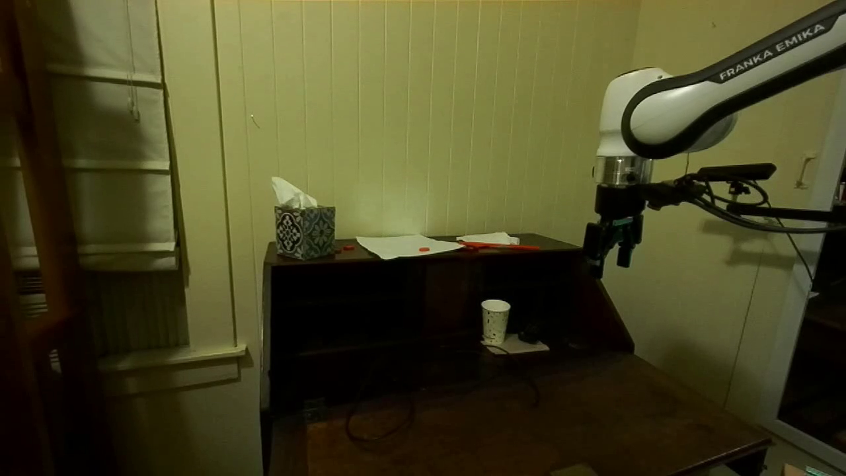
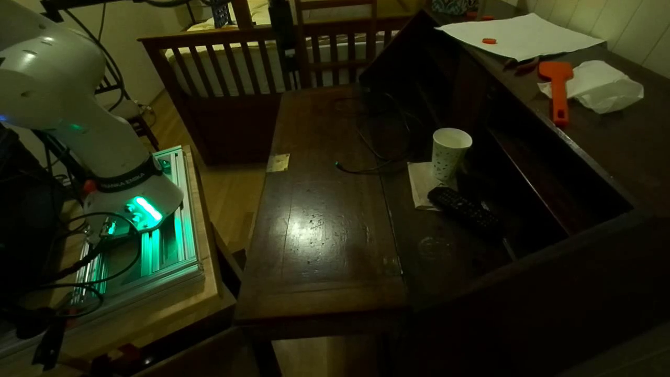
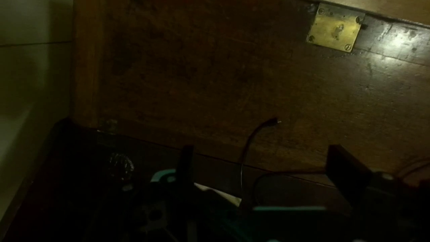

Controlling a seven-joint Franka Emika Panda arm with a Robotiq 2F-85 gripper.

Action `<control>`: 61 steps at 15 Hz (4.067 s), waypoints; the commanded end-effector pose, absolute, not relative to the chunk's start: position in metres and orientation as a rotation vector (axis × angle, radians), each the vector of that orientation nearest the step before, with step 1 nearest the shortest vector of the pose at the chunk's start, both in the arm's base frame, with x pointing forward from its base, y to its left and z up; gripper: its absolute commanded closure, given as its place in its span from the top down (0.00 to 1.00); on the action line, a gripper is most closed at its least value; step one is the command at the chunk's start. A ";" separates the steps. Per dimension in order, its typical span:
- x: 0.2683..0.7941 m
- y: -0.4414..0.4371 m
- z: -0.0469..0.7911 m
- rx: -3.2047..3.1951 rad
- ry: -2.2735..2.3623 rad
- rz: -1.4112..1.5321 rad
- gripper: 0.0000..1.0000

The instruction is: Put the cable on the top shelf

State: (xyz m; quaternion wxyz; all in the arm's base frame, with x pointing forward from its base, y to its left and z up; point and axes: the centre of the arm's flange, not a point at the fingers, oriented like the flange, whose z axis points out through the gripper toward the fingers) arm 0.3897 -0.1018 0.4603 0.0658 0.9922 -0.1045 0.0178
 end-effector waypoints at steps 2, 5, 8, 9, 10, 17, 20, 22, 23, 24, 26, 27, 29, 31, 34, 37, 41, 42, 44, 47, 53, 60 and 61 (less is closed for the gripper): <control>0.444 -0.103 0.420 3.038 -0.160 0.141 1.00; 0.478 -0.101 0.386 3.062 -0.066 0.202 1.00; 0.509 -0.103 0.347 3.088 0.011 0.231 1.00; 0.518 -0.105 0.334 3.091 0.046 0.248 1.00; 0.526 -0.107 0.323 3.096 0.088 0.247 1.00; 0.577 -0.132 0.256 3.098 0.318 0.229 1.00; 0.593 -0.143 0.236 3.095 0.338 0.241 1.00; 0.603 -0.150 0.223 3.098 0.341 0.241 1.00; 0.607 -0.154 0.217 3.103 0.338 0.237 1.00; 0.610 -0.157 0.211 3.105 0.336 0.237 1.00; 0.616 -0.162 0.201 3.103 0.328 0.238 0.84; 0.618 -0.164 0.198 3.109 0.321 0.240 0.67; 0.621 -0.169 0.190 3.114 0.313 0.238 0.55; 0.621 -0.173 0.184 3.118 0.304 0.234 0.48; 0.621 -0.179 0.177 3.116 0.292 0.237 0.40; 0.620 -0.181 0.179 3.115 0.287 0.248 0.19; 0.615 -0.166 0.206 3.133 0.296 0.247 0.02; 0.612 -0.162 0.217 3.135 0.293 0.242 0.00; 0.609 -0.158 0.236 3.146 0.288 0.244 0.04; 0.597 -0.156 0.279 3.158 0.267 0.237 0.04; 0.564 -0.130 0.401 3.177 0.363 0.398 0.04; 0.561 -0.089 0.532 3.028 0.348 0.923 0.04; 0.567 -0.085 0.547 2.981 0.330 1.025 0.04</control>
